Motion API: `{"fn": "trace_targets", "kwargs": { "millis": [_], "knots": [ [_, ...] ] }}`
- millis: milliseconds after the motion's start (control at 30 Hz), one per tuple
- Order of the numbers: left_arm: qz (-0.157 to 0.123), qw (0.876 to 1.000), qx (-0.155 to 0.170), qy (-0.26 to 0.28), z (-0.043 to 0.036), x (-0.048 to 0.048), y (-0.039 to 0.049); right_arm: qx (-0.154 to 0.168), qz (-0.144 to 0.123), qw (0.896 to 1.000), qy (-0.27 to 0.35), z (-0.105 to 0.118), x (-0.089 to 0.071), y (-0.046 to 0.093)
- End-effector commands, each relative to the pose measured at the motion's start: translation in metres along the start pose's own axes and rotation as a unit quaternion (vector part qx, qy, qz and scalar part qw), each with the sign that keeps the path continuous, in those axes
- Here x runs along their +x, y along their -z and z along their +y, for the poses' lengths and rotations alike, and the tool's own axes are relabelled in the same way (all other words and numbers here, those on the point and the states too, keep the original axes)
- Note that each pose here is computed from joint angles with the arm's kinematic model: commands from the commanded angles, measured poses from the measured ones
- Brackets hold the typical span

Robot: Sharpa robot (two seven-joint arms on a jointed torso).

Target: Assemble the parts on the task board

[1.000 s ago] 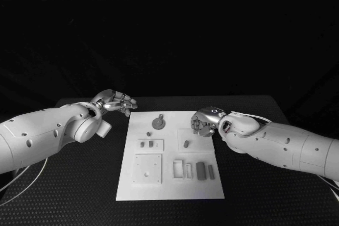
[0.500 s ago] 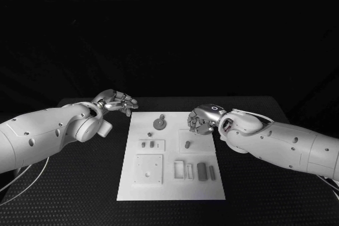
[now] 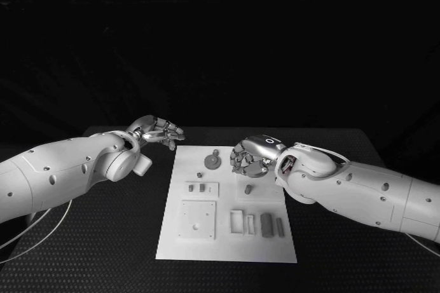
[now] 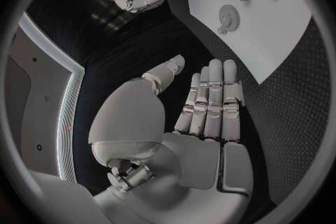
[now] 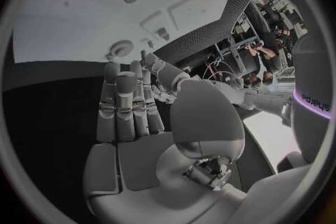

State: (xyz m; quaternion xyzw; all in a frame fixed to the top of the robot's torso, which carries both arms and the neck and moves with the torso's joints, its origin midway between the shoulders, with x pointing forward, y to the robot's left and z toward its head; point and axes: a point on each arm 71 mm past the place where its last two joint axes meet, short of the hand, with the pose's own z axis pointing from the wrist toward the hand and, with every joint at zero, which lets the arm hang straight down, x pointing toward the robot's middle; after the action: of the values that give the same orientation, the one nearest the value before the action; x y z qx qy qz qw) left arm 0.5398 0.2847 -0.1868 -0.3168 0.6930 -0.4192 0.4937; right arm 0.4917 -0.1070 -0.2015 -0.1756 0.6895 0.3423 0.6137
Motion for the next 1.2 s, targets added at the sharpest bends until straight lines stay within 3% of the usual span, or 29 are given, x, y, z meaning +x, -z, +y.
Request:
{"fn": "trace_targets", "kwargs": {
  "millis": [33, 367, 800, 1200],
  "knots": [
    [-0.005, 1.0, 0.008, 0.008, -0.0021, -0.0008, -0.0008, -0.023, 0.005, 1.0, -0.009, 0.016, 0.003, -0.007],
    [-0.009, 1.0, 0.011, 0.011, -0.0046, 0.0, -0.0039, -0.065, 0.021, 0.998, -0.003, 0.051, 0.019, -0.022],
    [-0.005, 1.0, 0.014, 0.011, -0.0084, 0.0039, -0.0074, -0.088, 0.068, 0.994, 0.002, 0.073, 0.074, -0.021],
    [-0.004, 1.0, 0.014, 0.012, -0.0083, 0.0039, -0.0075, -0.089, 0.082, 0.993, 0.01, 0.074, 0.083, -0.019]
  ]
}}
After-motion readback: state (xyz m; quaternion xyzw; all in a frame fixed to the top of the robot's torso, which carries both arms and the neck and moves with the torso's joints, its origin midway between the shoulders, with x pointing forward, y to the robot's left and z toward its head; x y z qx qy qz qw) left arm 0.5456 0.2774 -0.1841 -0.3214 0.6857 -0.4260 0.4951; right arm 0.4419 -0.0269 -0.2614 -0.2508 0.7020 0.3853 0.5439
